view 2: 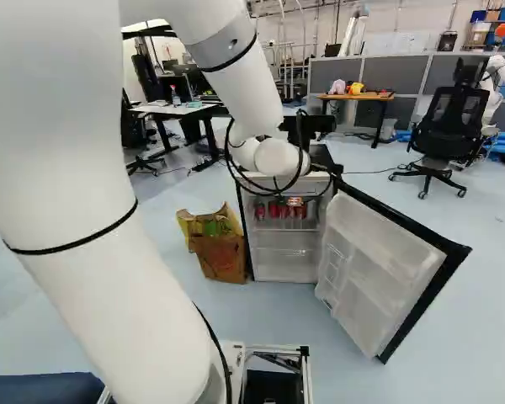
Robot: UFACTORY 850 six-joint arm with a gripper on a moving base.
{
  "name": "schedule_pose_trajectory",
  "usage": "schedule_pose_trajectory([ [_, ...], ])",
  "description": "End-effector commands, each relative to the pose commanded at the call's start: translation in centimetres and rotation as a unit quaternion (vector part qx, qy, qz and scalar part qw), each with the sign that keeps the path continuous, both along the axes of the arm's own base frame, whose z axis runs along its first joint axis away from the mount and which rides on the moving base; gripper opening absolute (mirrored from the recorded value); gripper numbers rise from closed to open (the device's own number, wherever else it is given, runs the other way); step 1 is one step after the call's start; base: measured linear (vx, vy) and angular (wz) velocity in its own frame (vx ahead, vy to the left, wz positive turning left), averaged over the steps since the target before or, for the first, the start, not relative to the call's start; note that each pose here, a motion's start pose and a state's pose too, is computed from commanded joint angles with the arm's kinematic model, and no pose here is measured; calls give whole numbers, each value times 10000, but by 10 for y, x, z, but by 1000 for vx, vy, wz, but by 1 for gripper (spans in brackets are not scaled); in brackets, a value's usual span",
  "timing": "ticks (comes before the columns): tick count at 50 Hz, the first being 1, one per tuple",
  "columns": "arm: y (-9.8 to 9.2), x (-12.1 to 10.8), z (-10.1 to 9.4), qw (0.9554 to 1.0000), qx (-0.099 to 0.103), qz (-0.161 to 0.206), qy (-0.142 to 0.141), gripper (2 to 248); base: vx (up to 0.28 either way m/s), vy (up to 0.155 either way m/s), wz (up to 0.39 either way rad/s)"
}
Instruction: Grab a drink from the fridge
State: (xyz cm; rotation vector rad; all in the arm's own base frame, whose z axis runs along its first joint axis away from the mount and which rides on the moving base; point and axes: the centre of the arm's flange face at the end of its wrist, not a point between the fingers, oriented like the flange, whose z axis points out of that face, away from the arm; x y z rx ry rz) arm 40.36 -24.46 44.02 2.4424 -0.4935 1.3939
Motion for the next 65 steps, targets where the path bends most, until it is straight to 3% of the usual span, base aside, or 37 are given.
schedule_pose_trajectory([
  [17, -21, -21, 8, 9981, 211, -352, 460, 247, 0, 0, 0],
  [37, -47, -35, 20, 9920, 464, -711, 930, 247, 0, 0, 0],
  [65, -88, -39, 46, 9854, 681, -1227, 969, 247, 0, 0, 0],
])
